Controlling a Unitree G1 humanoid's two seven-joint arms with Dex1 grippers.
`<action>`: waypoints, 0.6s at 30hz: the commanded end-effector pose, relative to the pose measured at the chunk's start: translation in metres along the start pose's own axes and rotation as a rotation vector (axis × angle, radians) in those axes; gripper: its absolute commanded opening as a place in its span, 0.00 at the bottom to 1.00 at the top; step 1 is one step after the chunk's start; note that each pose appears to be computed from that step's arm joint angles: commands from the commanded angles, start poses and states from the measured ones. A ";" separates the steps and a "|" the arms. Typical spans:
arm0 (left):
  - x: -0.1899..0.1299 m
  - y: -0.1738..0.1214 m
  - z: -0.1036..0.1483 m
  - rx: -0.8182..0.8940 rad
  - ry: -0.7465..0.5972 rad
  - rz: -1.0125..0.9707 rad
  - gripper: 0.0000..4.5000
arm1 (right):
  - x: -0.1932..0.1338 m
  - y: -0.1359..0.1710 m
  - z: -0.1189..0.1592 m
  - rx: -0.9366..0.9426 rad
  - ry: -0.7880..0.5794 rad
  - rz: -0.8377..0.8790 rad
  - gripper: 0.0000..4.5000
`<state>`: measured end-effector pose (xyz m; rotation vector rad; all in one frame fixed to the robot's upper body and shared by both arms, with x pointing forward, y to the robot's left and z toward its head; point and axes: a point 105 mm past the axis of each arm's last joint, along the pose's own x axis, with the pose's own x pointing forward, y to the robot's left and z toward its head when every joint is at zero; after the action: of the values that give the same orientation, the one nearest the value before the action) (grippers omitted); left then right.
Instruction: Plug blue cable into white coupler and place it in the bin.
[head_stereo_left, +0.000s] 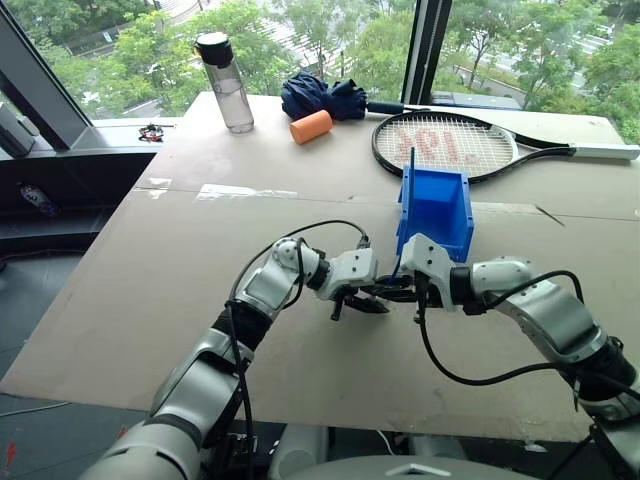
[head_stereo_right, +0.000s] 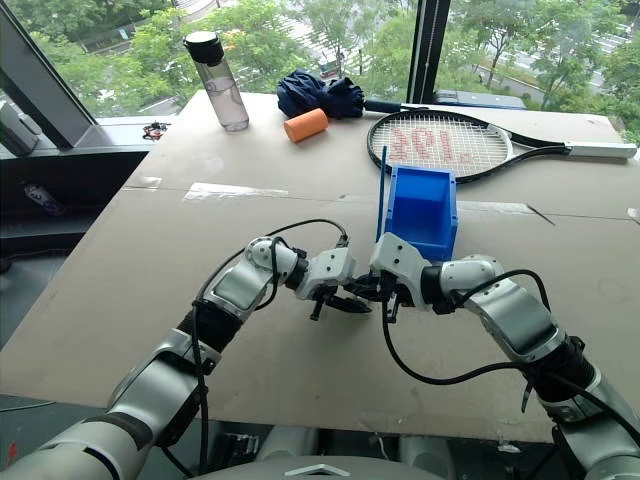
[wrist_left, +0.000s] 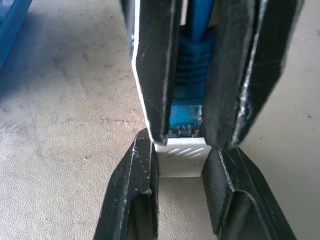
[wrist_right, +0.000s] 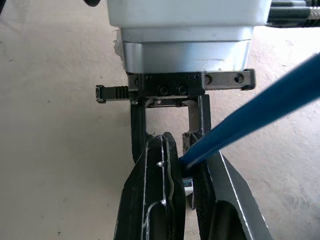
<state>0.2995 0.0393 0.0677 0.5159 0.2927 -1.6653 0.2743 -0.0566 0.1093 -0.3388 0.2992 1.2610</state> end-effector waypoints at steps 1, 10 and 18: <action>-0.010 0.006 0.019 0.006 -0.083 0.107 0.64 | -0.009 -0.007 0.003 0.108 -0.072 -0.054 0.00; -0.085 -0.033 0.038 -0.143 -0.233 0.463 0.85 | -0.096 -0.068 0.073 0.333 -0.342 -0.331 0.00; -0.092 -0.033 0.067 -0.122 -0.318 0.553 0.87 | -0.092 -0.140 0.054 0.459 -0.171 -0.428 0.33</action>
<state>0.2676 0.0964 0.1543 0.1957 0.0643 -1.1516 0.3795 -0.1506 0.1989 0.1221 0.3700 0.7554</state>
